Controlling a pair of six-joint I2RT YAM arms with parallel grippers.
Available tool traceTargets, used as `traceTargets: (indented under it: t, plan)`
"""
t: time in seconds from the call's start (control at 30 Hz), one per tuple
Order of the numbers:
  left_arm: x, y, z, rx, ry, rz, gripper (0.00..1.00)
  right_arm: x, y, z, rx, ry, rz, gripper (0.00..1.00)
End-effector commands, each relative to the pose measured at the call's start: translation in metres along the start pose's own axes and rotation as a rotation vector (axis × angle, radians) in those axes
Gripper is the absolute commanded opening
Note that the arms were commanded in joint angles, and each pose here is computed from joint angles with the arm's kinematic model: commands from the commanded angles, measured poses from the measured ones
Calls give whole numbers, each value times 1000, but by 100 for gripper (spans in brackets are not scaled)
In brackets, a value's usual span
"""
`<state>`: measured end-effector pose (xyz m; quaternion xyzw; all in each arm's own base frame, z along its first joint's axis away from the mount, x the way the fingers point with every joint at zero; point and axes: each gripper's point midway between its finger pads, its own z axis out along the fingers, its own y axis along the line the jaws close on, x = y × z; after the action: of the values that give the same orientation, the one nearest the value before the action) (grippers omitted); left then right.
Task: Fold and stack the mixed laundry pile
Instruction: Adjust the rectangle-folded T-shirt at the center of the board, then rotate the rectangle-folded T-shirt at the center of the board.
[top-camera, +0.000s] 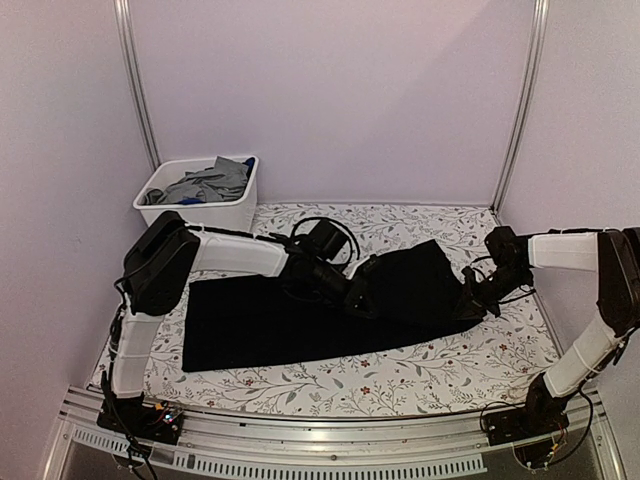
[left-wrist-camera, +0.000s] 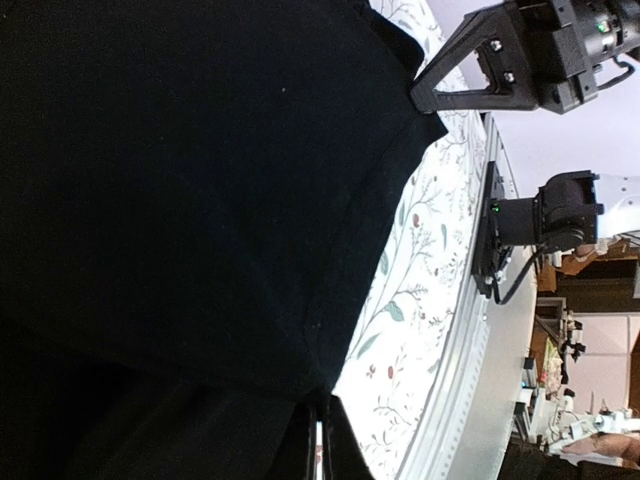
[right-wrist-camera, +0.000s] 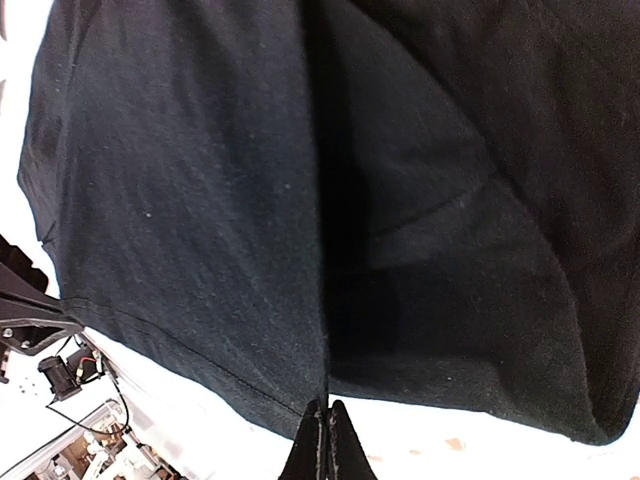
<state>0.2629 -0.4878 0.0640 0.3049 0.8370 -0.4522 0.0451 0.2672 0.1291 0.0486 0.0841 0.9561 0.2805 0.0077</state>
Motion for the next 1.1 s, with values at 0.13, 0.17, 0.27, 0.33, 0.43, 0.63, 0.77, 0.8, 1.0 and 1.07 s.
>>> traceTargets:
  t: [0.13,0.17,0.27,0.33,0.43,0.63,0.77,0.8,1.0,1.07]
  plan:
    - [8,-6,16,29,55,28,0,6,-8,5,15,2,12,0]
    - [7,-3,15,19,52,22,4,4,-8,6,13,2,12,0]
    - [3,2,6,0,38,15,30,-3,-5,6,14,2,7,17]
    - [-4,0,-11,-5,4,18,40,-14,0,-3,25,-29,-11,29]
    - [-19,-9,-50,-32,-66,52,47,-36,10,-26,69,-115,-49,34]
    - [-24,35,-123,-168,-168,-17,50,-68,43,-54,54,-234,-131,39]
    - [-13,88,-160,-311,-206,-113,51,-67,56,-28,36,-167,-156,38]
    - [-10,99,-166,-351,-212,-134,51,-65,60,-18,34,-145,-166,38]
    - [17,147,-190,-481,-199,-240,50,-60,45,28,84,-41,-144,38]
    - [27,155,-195,-504,-192,-264,50,-63,31,40,128,-24,-135,38]
